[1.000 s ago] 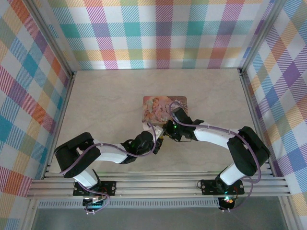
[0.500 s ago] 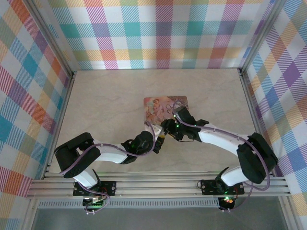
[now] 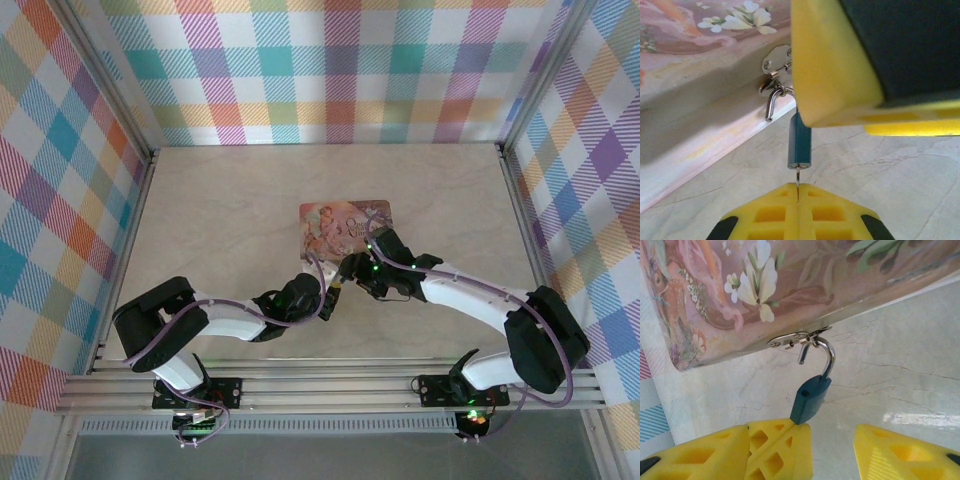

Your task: Unlock a padlock with a key

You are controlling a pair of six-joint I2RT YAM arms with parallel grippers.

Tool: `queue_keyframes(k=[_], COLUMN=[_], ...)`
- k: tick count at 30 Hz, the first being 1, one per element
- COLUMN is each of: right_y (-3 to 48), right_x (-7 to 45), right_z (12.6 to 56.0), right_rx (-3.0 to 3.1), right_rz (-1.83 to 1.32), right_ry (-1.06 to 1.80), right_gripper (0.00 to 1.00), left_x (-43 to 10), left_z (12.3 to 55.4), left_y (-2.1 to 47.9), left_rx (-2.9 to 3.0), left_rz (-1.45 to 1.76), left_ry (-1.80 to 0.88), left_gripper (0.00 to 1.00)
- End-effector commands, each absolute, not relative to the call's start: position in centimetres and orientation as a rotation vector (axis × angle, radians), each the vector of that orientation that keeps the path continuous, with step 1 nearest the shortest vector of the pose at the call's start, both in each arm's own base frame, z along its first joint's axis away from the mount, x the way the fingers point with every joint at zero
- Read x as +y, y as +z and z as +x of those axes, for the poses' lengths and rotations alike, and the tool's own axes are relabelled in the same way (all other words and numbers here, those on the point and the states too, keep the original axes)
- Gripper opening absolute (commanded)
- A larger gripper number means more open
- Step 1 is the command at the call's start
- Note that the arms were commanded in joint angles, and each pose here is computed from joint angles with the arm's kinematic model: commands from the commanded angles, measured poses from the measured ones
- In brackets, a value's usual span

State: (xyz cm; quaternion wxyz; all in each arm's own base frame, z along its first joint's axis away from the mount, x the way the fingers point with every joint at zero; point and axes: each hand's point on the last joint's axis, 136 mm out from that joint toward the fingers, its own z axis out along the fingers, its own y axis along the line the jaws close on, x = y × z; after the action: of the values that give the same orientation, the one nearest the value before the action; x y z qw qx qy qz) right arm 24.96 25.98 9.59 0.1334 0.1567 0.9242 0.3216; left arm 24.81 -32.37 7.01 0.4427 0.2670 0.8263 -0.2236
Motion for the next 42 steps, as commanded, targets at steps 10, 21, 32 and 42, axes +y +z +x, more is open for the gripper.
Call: queue_keyframes(k=[10,21,32,42], right_y=[8.6,8.5,7.9,7.2], right_x=[28.7,29.1,28.8,28.4], right_z=[24.7,25.1,25.1,25.3], right_rx=[2.742,2.750,2.765,2.782], right_rz=[0.394,0.390,0.408,0.415], right_ry=[1.054,1.053,1.015,0.964], right_gripper=[0.51,0.41,0.34,0.24], left_x=[-32.0,-32.4,-32.9,-33.4], left_z=[24.9,24.5,24.1,24.0], left_y=[8.8,8.9,8.9,8.6], left_rx=[1.994,1.971,1.958,1.958], left_rz=[0.698,0.742,0.774,0.792], left_ry=[-0.421,-0.408,-0.424,-0.437], left_gripper=[0.00,0.00,0.00,0.00])
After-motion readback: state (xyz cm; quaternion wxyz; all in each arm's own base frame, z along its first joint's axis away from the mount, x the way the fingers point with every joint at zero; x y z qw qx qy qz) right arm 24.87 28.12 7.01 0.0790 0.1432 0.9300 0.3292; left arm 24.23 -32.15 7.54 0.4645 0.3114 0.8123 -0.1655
